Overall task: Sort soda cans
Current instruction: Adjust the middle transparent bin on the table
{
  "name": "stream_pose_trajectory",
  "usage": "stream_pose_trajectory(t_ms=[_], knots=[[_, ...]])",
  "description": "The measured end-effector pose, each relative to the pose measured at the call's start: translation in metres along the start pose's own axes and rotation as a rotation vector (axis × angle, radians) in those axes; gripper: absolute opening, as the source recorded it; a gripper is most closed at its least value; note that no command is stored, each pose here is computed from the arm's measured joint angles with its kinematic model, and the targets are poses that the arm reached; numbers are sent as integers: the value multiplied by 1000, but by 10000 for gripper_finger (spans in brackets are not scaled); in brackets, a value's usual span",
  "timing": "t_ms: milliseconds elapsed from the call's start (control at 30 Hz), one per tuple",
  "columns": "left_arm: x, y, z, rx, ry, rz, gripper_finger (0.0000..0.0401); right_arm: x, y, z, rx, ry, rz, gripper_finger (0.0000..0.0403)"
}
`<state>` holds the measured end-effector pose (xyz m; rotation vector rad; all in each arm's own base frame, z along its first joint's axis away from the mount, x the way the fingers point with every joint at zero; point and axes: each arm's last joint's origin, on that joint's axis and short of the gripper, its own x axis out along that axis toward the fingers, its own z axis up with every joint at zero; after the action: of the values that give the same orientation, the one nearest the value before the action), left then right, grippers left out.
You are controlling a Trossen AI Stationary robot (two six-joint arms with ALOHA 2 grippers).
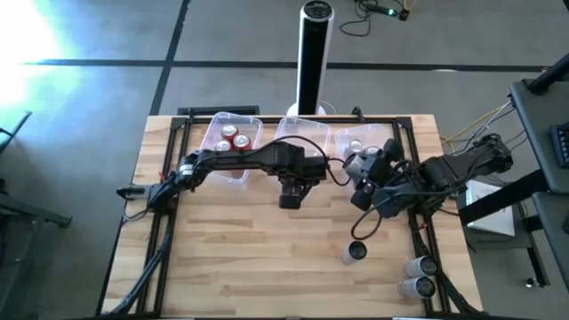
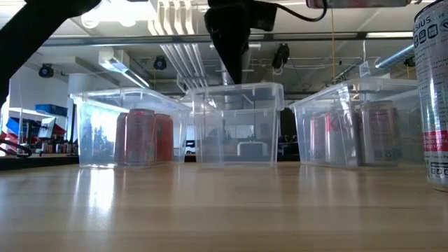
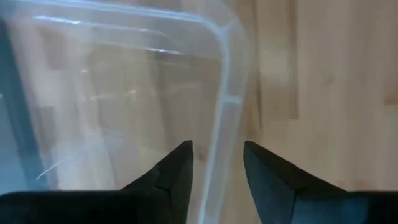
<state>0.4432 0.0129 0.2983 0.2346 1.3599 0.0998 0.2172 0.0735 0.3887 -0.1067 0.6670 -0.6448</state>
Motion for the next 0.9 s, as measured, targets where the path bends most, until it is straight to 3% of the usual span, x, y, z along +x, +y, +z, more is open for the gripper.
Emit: stream_pose_trajectory(t_ms=[200, 367, 633, 733, 900], knots=[[-3, -2, -2, 69, 4, -39, 140, 1, -5, -11, 22, 14, -4, 235], [-29, 14, -12, 84, -52, -20, 137, -1, -9, -18, 37, 16, 6, 238], [-73, 96, -34, -105, -311, 54, 125, 2, -10, -27, 41, 29, -1, 237], [-65, 130, -41, -131, -372, 6, 125, 5, -8, -31, 48, 35, -9, 239], [-31, 158, -40, -19, -369, -37, 125, 13, -1, -38, 63, 36, -6, 235]])
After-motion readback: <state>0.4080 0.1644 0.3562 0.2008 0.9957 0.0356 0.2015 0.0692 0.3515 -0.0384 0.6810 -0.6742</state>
